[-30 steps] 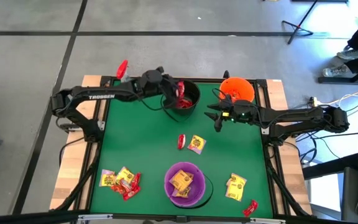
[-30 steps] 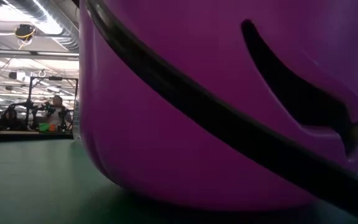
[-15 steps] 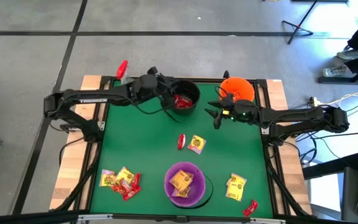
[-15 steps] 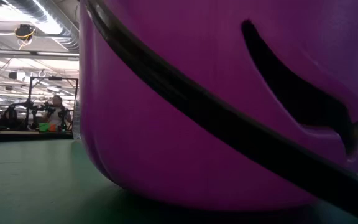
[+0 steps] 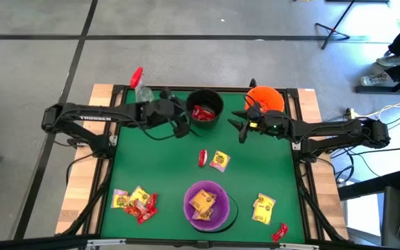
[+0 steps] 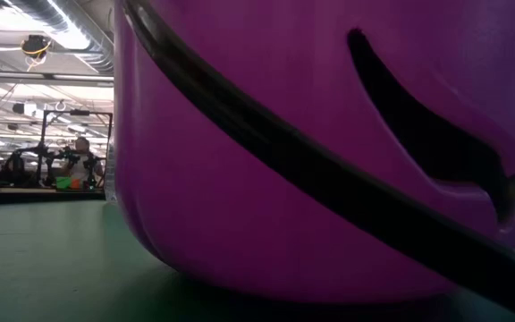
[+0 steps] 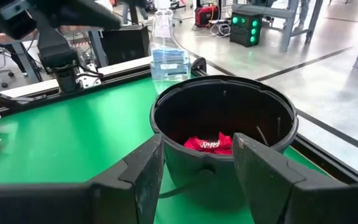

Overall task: Organize candy in baskets
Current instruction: Put the red candy pack into the black bucket

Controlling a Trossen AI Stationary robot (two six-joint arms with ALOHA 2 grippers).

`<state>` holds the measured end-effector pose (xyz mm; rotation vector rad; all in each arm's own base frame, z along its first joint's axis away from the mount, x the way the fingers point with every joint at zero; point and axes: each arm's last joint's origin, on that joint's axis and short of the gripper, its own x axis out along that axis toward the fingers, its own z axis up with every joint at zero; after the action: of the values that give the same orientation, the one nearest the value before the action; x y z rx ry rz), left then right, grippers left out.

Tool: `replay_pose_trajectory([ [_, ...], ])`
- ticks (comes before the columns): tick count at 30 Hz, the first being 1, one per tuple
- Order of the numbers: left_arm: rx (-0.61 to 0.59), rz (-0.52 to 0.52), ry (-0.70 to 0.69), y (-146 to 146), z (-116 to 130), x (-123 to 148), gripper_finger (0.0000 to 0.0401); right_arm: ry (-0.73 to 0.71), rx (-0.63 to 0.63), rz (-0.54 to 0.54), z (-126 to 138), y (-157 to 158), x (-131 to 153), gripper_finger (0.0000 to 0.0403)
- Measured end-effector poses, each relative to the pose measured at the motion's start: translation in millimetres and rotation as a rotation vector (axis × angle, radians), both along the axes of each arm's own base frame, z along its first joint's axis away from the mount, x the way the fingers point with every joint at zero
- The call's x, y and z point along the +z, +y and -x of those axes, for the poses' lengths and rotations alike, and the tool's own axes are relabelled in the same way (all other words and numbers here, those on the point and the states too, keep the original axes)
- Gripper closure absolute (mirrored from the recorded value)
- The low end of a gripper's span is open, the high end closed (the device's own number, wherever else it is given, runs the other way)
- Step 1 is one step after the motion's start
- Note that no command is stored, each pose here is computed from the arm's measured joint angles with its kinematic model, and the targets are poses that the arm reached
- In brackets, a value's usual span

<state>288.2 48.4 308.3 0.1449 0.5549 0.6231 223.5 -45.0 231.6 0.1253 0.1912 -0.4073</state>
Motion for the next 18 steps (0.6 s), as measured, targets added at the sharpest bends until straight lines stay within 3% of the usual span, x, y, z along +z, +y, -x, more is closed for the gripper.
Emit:
replay_pose_trajectory([
  [9,-0.056,0.038,0.031,-22.9,-0.1,-4.6,0.0208,0.001,0.086,-0.015,-0.8,2.4,-0.4,0.0214],
  [18,-0.078,0.038,0.031,-29.2,-0.6,-4.6,0.0208,-0.021,0.075,-0.008,-1.2,2.0,1.8,0.0214],
])
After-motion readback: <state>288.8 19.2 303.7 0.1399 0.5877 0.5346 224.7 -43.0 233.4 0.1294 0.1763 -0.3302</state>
